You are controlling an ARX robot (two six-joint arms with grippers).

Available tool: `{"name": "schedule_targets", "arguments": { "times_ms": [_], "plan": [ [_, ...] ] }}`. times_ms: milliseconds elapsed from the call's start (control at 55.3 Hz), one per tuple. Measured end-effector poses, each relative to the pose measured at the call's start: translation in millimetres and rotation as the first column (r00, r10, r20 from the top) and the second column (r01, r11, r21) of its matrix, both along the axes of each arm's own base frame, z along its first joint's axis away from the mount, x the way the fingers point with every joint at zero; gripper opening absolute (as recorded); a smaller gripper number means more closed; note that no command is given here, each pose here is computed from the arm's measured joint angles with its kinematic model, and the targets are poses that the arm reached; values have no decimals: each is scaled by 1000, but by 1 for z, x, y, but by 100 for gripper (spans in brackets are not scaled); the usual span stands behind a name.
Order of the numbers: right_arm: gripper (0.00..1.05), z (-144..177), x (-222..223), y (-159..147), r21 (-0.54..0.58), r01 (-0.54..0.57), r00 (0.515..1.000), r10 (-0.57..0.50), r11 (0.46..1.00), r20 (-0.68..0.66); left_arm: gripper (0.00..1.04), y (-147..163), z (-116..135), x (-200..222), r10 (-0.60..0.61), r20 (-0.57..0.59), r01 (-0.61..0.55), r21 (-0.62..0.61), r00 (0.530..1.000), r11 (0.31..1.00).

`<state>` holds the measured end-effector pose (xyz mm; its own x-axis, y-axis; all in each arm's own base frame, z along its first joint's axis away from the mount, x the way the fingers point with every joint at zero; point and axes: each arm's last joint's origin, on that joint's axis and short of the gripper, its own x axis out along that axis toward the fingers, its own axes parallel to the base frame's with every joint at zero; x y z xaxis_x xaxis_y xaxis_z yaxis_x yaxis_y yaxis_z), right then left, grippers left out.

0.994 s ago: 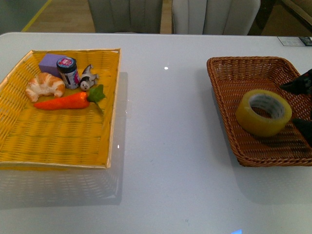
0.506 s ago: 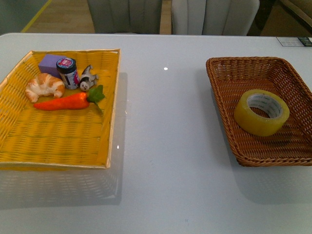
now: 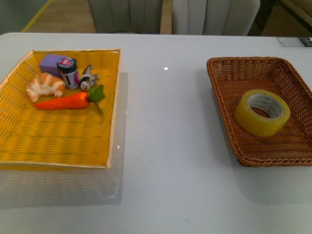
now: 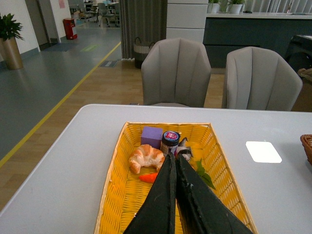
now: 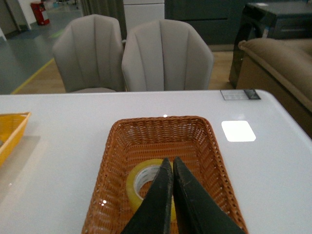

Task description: Move tape to another basket

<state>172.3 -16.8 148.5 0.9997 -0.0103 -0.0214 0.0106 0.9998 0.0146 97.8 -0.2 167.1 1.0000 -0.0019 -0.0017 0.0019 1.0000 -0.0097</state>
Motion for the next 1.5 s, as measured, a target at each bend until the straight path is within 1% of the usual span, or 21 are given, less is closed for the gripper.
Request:
{"name": "schedule_targets", "arguments": {
  "times_ms": [108,163,271,831,1500],
  "plan": [
    [2,5,-10,5,-3,-8,1000,8,1000,-18,2,0,0,0,0,0,0,0,1000,1000],
    [2,9,-14,9,-6,16,1000,-16,1000,-14,2,0,0,0,0,0,0,0,1000,1000],
    [2,14,-22,16,-8,-13,1000,13,1000,8,2,0,0,0,0,0,0,0,1000,1000],
    [2,25,-47,16,-9,-7,999,7,1000,41,2,0,0,0,0,0,0,0,1000,1000],
    [2,25,-63,16,-9,-7,999,7,1000,45,2,0,0,0,0,0,0,0,1000,1000]
  ]
}}
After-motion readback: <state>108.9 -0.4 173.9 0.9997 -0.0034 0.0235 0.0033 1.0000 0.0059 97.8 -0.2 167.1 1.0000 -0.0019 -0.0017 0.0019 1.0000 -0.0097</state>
